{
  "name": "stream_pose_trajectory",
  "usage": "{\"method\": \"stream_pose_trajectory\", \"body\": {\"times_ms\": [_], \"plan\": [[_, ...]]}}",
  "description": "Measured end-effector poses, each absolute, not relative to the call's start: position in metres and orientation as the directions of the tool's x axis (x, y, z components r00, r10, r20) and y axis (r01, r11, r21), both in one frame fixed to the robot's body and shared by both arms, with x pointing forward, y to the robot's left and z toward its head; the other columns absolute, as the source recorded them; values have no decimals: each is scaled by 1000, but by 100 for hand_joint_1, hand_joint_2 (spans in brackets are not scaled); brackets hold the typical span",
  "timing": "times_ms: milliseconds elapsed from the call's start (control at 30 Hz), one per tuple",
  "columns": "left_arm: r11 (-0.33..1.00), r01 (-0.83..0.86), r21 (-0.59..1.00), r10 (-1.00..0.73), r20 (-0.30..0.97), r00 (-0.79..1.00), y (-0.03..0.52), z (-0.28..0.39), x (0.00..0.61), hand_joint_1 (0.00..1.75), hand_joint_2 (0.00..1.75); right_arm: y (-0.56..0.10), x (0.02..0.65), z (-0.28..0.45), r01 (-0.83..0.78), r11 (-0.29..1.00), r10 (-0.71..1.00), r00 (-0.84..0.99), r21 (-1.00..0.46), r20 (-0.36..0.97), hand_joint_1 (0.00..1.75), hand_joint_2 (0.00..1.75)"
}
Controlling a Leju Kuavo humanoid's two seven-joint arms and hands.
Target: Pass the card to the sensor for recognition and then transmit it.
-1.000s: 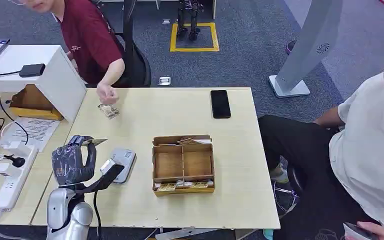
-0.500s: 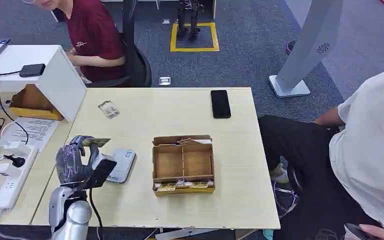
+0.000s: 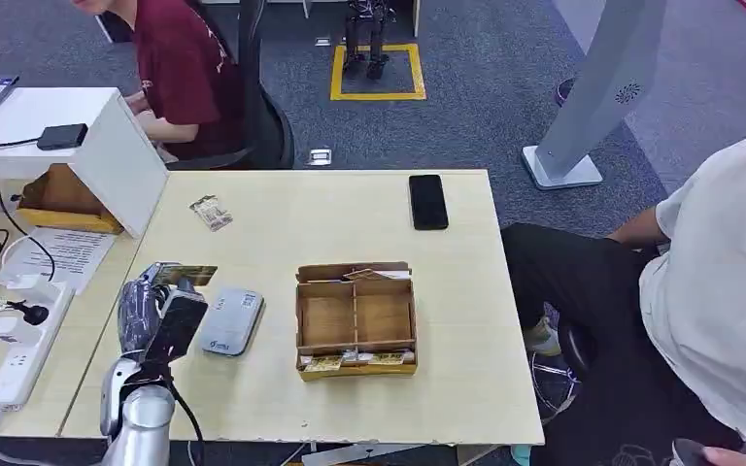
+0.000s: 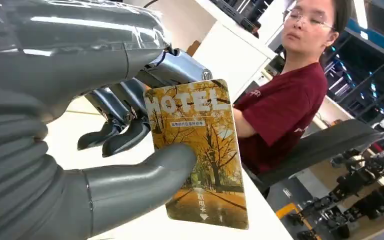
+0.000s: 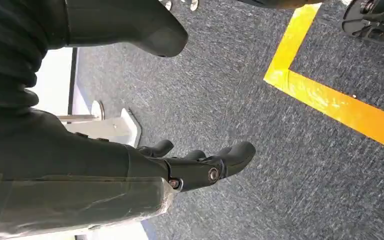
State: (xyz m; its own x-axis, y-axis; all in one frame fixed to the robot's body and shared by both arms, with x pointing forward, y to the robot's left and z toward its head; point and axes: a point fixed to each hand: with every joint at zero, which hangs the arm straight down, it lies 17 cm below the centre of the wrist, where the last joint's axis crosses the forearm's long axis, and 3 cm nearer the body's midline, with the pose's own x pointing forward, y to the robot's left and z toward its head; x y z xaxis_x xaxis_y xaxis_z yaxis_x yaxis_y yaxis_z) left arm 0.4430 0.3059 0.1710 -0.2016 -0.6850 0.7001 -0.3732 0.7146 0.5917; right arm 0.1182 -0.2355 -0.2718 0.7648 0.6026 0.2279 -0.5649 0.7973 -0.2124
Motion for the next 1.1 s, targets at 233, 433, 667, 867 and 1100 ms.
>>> {"method": "stream_pose_trajectory", "body": {"times_ms": [233, 433, 667, 867, 1100], "plan": [[714, -379, 588, -683, 703, -197, 309, 171, 443, 175, 175, -236, 118, -272, -565, 798, 602, 765, -212, 228, 0, 175], [716, -380, 586, -681, 706, -195, 309, 171, 443, 175, 175, -236, 118, -272, -565, 798, 602, 765, -212, 228, 0, 175], [774, -327, 543, -616, 766, -185, 306, 160, 446, 175, 175, -236, 118, -272, -563, 798, 601, 766, -213, 229, 0, 175], [793, -314, 522, -591, 784, -189, 305, 158, 447, 175, 175, -236, 118, -272, -558, 802, 597, 769, -213, 228, 0, 175], [972, -175, 154, -182, 971, -154, 307, 123, 453, 175, 175, -237, 117, -272, -550, 808, 588, 777, -211, 227, 0, 175]]}}
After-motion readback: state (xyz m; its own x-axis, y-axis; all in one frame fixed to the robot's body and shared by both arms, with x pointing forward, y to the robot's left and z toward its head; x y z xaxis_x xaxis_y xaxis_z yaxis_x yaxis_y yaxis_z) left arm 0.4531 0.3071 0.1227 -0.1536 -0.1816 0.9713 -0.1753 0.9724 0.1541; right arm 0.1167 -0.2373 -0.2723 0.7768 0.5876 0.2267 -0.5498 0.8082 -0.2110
